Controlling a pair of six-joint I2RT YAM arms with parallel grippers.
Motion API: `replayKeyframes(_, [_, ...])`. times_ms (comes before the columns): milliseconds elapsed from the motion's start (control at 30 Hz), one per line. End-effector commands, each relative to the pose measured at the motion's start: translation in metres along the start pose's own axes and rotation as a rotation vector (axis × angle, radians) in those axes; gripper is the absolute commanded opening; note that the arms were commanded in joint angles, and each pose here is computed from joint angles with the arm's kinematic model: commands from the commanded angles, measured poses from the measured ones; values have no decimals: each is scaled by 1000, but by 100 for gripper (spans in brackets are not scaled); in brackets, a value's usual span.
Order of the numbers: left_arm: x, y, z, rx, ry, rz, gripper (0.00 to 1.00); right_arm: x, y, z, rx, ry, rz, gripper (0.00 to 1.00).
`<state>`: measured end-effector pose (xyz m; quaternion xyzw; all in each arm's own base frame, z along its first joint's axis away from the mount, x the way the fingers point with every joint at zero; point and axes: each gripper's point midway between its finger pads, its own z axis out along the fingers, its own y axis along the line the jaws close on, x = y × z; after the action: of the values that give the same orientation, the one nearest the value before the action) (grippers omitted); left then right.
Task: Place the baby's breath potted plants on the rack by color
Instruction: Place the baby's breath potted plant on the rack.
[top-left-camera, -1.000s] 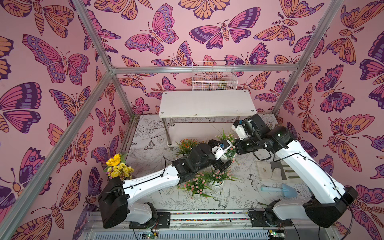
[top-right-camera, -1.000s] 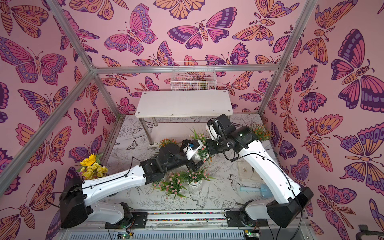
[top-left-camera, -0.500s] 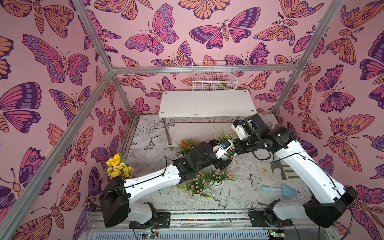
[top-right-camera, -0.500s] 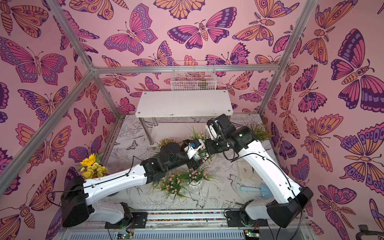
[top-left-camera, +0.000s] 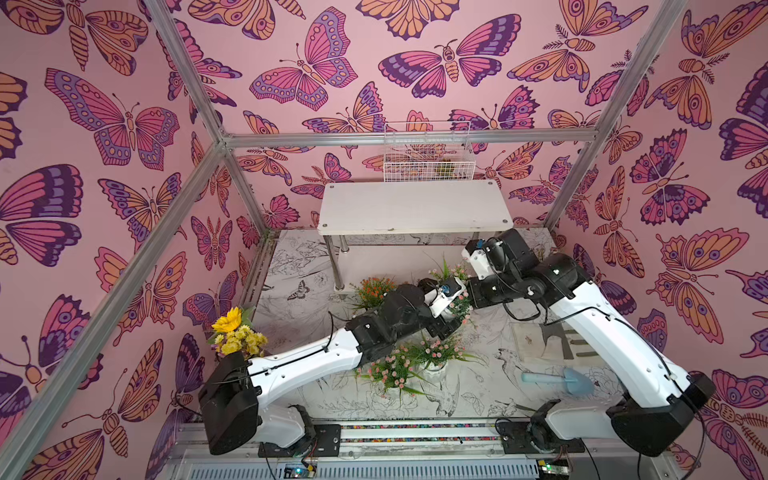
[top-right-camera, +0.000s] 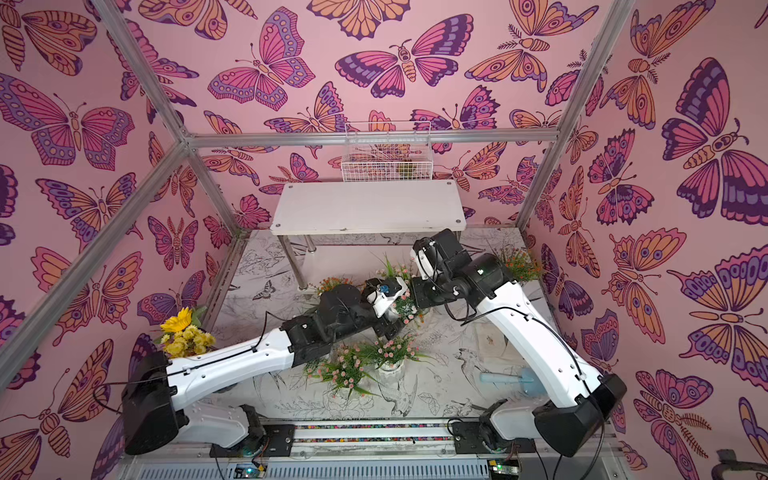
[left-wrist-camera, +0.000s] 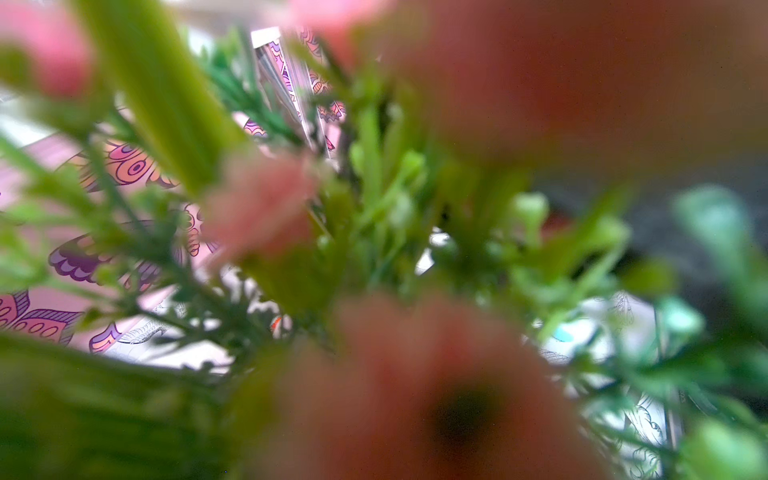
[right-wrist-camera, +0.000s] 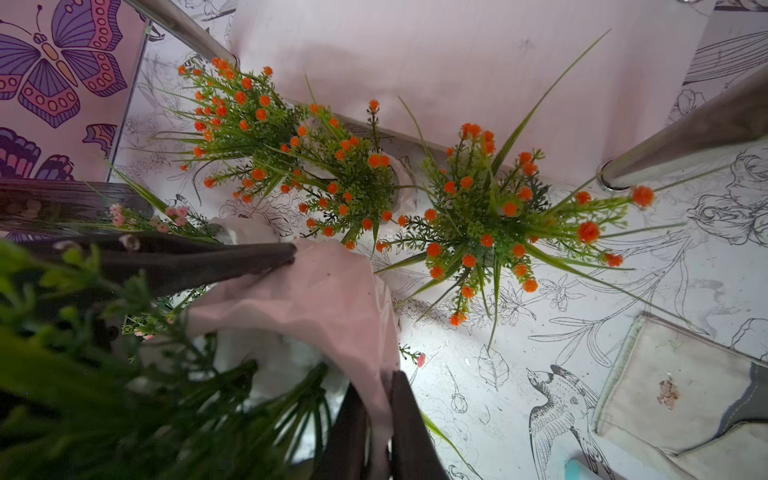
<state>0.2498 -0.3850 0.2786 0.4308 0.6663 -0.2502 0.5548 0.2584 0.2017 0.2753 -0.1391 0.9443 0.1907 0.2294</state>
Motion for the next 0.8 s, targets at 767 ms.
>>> replayKeyframes(767, [-62,75,-62,-219,-33,-89,16,23,-64,-40,141,-225,127,35])
